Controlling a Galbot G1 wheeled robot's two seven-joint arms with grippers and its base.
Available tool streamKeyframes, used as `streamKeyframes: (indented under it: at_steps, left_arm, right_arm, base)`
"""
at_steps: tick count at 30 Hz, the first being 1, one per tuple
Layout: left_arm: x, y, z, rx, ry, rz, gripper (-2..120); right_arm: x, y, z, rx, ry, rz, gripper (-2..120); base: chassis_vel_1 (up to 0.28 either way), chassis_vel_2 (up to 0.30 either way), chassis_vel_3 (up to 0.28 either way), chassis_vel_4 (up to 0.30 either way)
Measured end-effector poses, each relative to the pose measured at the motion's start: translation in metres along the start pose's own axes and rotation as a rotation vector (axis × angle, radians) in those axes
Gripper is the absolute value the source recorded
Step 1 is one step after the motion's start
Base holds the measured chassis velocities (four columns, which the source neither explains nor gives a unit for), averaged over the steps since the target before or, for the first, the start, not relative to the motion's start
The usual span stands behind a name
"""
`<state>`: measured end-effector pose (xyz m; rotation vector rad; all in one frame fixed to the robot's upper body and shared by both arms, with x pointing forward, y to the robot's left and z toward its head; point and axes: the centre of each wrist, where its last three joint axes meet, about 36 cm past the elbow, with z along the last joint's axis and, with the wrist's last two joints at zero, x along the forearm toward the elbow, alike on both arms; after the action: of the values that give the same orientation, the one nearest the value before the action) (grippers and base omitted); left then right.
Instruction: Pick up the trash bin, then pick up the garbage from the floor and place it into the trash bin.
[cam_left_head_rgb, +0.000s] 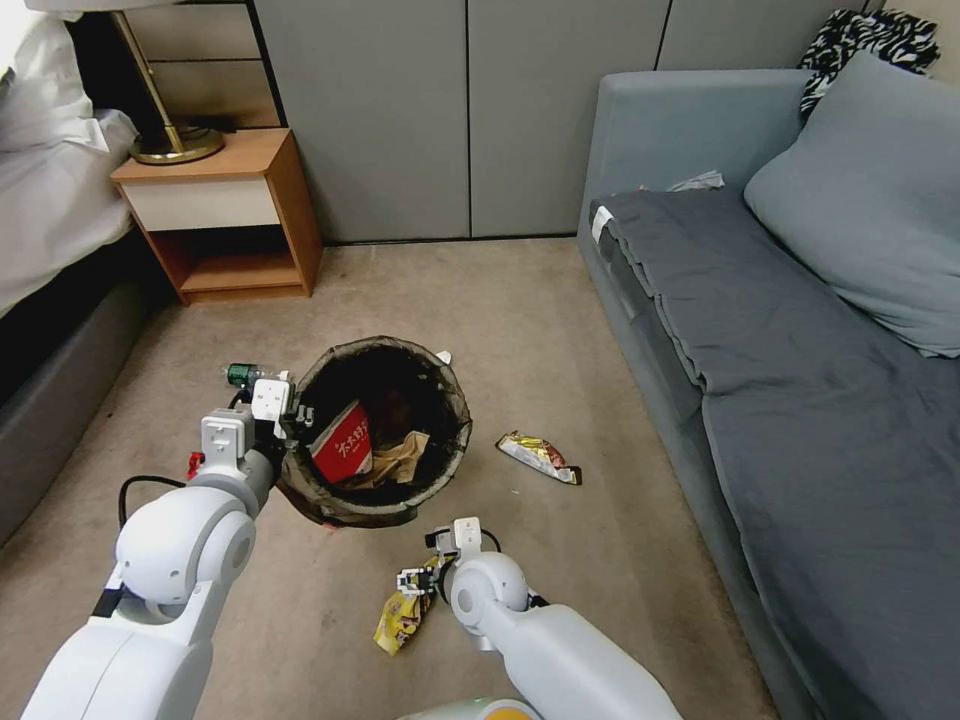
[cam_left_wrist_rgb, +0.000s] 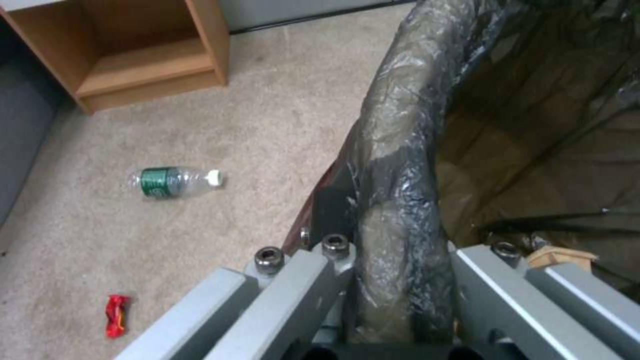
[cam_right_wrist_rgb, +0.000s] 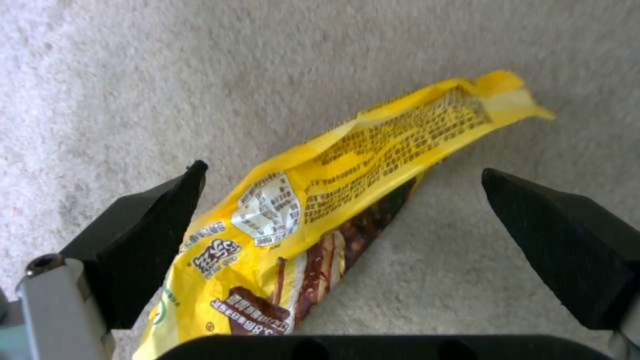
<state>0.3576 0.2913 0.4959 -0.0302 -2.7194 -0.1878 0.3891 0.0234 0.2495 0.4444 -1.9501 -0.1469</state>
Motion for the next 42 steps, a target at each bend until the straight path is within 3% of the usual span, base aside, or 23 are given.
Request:
streamKeyframes:
  at_steps: [15,29,42]
  left_arm:
    - [-0.001,-0.002,0.002,-0.001,0.000,0.007,1]
    - [-0.005,-0.002,0.001,-0.004,0.002,0.015,1]
    - [-0.006,-0.002,0.001,-0.005,0.001,0.013,1]
  right_arm:
    - [-0.009,-0.003,-0.014,-0.023,-0.014,-0.005,98]
    - [-0.010,-0.012,-0.013,-0.063,-0.007,0.001,43]
    - [-0.007,-0.016,-0.013,-0.059,-0.007,0.018,0]
  base:
    - [0.000,0.000,0.000,0.000]
    - [0.000,0.000,0.000,0.000]
    - [0.000,0.000,0.000,0.000]
